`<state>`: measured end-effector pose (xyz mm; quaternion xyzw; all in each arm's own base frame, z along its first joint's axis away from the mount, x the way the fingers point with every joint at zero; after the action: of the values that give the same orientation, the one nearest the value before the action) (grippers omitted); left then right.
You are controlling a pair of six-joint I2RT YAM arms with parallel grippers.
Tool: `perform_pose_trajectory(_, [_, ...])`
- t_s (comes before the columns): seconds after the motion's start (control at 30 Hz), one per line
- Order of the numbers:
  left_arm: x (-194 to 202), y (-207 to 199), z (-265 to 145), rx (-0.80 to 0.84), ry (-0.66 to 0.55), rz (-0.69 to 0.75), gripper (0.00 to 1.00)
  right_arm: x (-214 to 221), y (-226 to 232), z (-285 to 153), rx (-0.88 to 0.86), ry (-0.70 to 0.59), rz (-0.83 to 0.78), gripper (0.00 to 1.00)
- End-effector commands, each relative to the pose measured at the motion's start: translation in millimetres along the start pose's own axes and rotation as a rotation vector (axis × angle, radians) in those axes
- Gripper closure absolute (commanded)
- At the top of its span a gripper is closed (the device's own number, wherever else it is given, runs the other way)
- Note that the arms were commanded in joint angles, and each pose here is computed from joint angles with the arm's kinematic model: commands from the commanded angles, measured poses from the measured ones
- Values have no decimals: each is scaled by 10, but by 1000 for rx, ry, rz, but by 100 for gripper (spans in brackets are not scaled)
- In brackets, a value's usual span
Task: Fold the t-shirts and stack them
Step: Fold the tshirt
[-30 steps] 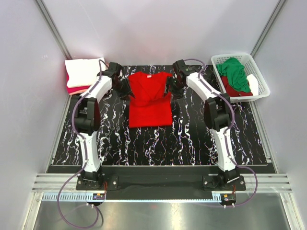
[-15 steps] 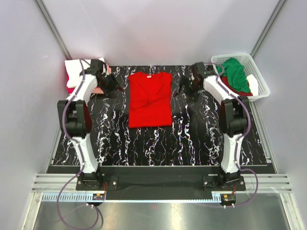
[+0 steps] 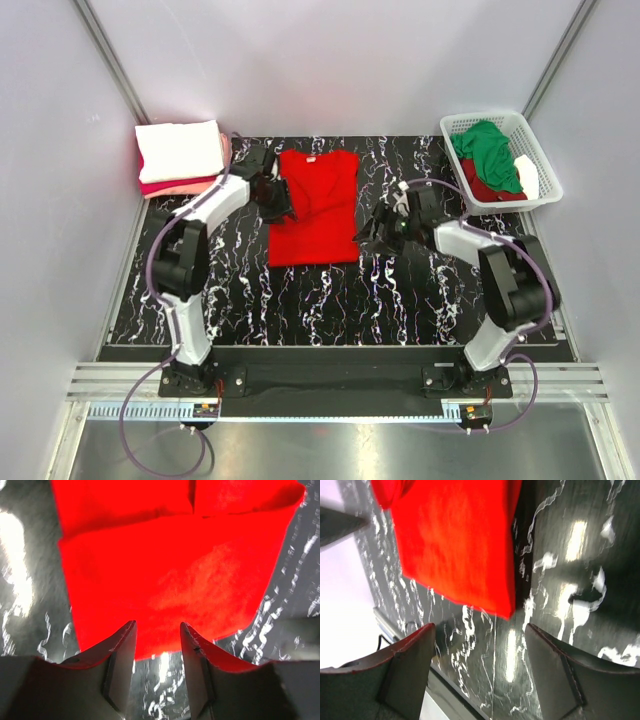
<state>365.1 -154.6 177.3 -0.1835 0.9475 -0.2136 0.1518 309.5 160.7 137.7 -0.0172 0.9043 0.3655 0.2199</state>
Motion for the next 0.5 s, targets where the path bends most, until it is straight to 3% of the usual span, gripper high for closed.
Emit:
perform_pose_trajectory(0.0, [-138, -44, 242, -24, -48, 42, 57, 41, 214, -197, -157, -201, -86, 20])
perform_pose_trajectory(0.23, [-172, 9, 625, -81, -4, 49, 60, 267, 164, -264, -208, -250, -107, 18])
perform_pose_trajectory(0.47, [-458, -203, 571, -103, -51, 86, 60, 246, 139, -159, -248, -200, -105, 19])
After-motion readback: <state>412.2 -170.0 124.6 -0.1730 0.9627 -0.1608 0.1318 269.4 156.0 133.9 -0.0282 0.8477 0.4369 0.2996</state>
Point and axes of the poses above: each gripper's point midway between its finger pads, its own z axis out along the fingers, its own y axis along the line the jaws close on, x = y × z, the point moved 10 cm from there along -z, back along the fingers, and after that the axes turned 11 degrees about -z, right-handed, at the moved point
